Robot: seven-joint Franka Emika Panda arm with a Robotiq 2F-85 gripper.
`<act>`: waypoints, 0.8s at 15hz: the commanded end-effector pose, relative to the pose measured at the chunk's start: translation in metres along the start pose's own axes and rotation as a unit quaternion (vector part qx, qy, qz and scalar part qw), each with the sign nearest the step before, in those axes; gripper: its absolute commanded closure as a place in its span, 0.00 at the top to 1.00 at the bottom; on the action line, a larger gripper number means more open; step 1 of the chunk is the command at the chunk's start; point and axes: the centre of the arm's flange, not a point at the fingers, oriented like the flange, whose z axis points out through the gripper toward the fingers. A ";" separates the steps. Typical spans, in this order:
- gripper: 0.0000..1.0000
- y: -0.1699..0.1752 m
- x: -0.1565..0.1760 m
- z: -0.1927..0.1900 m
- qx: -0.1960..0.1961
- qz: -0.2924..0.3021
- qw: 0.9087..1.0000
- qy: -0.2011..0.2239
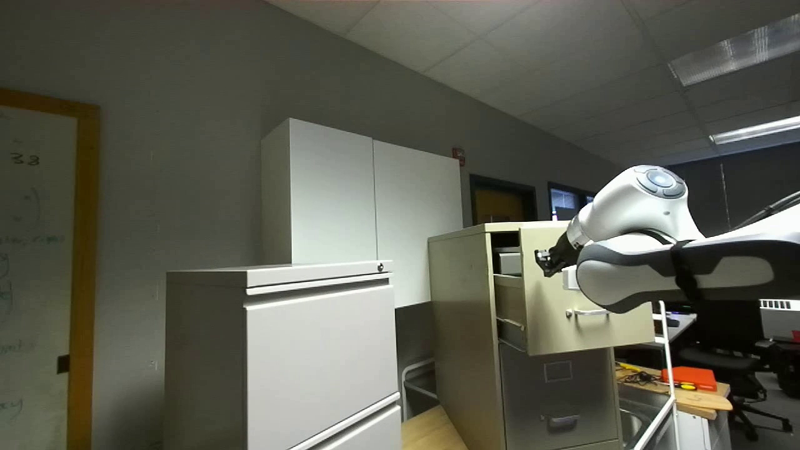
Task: Close the top drawer
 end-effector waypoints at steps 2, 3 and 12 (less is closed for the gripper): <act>0.01 -0.025 0.031 0.027 0.040 -0.029 0.999 -0.013; 0.01 -0.032 0.036 0.032 0.050 -0.033 0.998 -0.019; 0.01 -0.045 0.071 0.069 0.071 -0.054 0.994 -0.071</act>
